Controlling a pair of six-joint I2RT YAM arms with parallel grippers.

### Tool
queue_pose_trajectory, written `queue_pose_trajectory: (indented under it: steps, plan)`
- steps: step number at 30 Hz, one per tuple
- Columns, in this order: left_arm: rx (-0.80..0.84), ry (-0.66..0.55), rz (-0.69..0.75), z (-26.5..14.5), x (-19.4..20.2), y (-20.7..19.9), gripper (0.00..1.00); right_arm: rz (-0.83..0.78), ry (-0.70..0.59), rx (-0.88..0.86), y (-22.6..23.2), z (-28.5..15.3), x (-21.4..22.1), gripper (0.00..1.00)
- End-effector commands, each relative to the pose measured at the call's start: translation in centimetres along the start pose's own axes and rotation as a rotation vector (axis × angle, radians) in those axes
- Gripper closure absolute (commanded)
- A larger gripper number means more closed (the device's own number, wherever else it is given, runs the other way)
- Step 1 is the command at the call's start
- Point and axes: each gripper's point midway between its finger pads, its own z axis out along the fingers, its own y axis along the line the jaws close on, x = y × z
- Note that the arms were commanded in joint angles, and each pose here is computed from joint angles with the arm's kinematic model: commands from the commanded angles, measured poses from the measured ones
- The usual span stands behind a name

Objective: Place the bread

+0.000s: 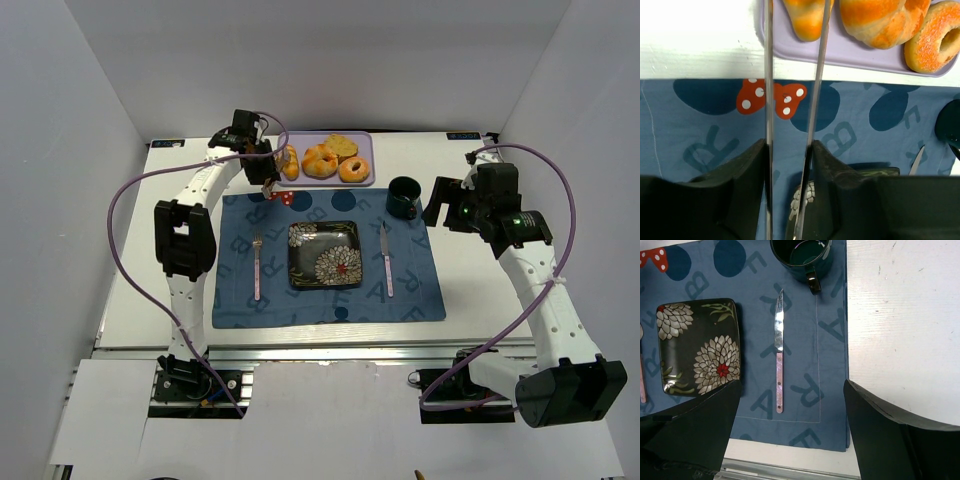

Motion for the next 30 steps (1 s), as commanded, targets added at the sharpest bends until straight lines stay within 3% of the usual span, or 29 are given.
queue_pose_trajectory:
  steps: [1, 8, 16, 21, 22, 23, 25, 26, 30]
  plan:
    - [0.075, -0.075, 0.016, -4.1, -1.8, -2.5, 0.56, -0.006, -0.035, -0.011, 0.2, -0.4, -0.5, 0.11]
    - [0.085, -0.102, 0.015, -5.4, -2.6, -3.1, 0.77, -0.005, -0.037, -0.011, 0.3, -0.5, -0.6, 0.11]
    - [0.128, -0.286, 0.013, -14.3, -7.4, -5.7, 0.78, -0.005, -0.040, -0.012, 0.3, -0.7, -0.6, 0.11]
    - [0.143, -0.152, 0.052, -18.2, -2.0, -5.0, 0.78, -0.007, -0.043, -0.006, 0.1, -0.7, -0.5, 0.11]
    - [0.121, -0.073, 0.047, -17.2, 1.0, -3.9, 0.78, -0.010, -0.044, -0.006, 0.1, -0.7, -0.5, 0.11]
    - [0.150, -0.093, 0.051, -19.8, 2.0, -4.2, 0.78, -0.011, -0.043, -0.004, 0.1, -0.7, -0.6, 0.11]
    - [0.157, -0.003, 0.039, -19.6, 6.6, -3.5, 0.77, -0.015, -0.049, -0.001, 0.0, -0.7, -0.7, 0.11]
    - [0.192, -0.035, 0.031, -21.8, 7.4, -3.9, 0.77, -0.012, -0.051, 0.002, 0.0, -0.7, -0.7, 0.11]
    - [0.256, 0.034, 0.032, -23.4, 13.3, -4.5, 0.77, -0.011, -0.046, 0.001, 0.0, -0.3, -0.6, 0.11]
